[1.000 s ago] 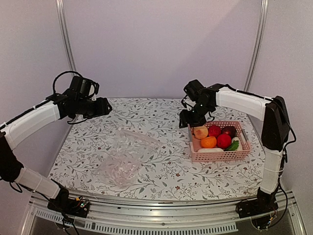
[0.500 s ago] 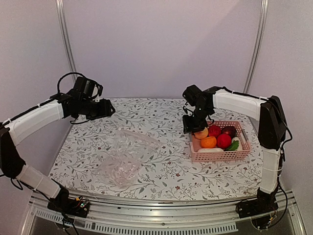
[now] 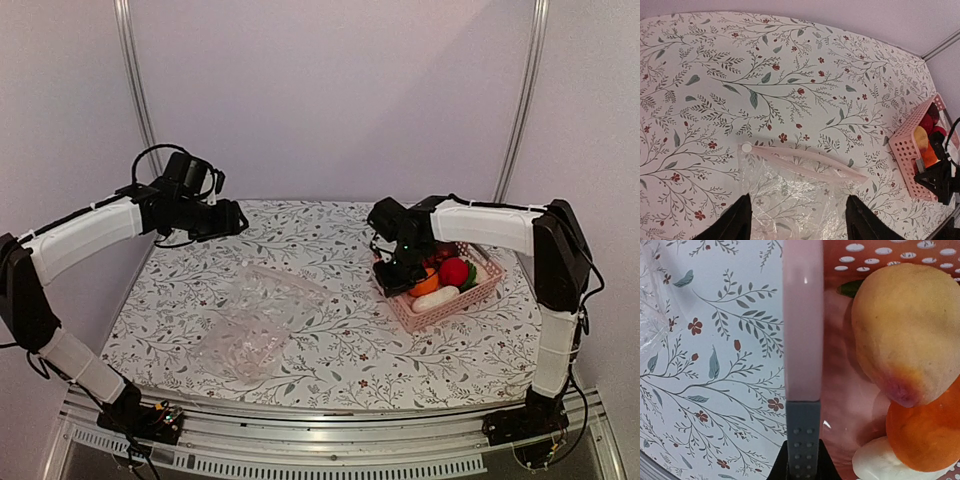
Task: Place the food in the zip-top bag and seal the zipper
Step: Adjust the bin at the center of the board.
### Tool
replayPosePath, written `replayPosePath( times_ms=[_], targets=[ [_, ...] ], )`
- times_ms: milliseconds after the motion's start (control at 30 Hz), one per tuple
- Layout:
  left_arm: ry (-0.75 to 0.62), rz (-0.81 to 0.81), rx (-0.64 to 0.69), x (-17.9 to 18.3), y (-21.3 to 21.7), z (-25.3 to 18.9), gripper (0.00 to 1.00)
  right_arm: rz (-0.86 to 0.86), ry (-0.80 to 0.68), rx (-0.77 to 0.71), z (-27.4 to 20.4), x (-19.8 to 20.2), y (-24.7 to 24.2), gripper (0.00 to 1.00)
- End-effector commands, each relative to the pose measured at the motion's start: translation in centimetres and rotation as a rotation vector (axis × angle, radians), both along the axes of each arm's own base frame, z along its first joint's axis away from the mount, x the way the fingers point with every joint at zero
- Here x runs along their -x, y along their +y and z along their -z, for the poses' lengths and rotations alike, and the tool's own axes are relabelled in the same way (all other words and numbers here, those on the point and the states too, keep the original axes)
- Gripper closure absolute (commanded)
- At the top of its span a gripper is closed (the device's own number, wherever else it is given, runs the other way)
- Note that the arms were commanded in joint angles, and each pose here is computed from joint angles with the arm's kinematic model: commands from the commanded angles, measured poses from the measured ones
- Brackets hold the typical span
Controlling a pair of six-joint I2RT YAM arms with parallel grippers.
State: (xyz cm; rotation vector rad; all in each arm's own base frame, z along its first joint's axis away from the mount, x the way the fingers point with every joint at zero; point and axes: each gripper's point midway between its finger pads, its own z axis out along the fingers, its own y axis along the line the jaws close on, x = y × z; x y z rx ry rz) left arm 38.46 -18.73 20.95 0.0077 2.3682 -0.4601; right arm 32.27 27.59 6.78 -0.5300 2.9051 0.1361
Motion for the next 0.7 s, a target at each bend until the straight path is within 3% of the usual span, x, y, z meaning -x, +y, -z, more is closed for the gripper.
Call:
replayPosePath(
  times_ms=[0,133,267,400,567,667],
  targets=[
    [-0.004,0.051,0.013,-0.1,-1.8,-0.3,0.37,-0.19,-0.077,0.004,-2.2,2.7,2.1,1.0],
    [-0.004,0.075,0.011,0.1,-2.7,-0.1,0.37,-0.351,-0.048,0.077,-1.2,7.3,0.6,0.99],
    [-0.001,0.102,0.006,0.4,-3.3,0.3,0.37,-0.434,-0.017,0.1,-1.5,10.7,-2.9,0.9],
    [-0.008,0.12,0.0,0.5,-3.7,0.1,0.36,-0.401,-0.094,0.016,-6.3,10.5,-2.5,0.59],
    [-0.016,0.139,0.0,0.4,-4.2,-0.3,0.37,-0.447,-0.099,-0.258,-11.5,11.3,2.3,0.35],
    [-0.024,0.142,-0.005,0.3,-4.4,-0.8,0.36,-0.277,-0.219,-0.228,-13.0,7.2,1.5,0.3]
  ],
)
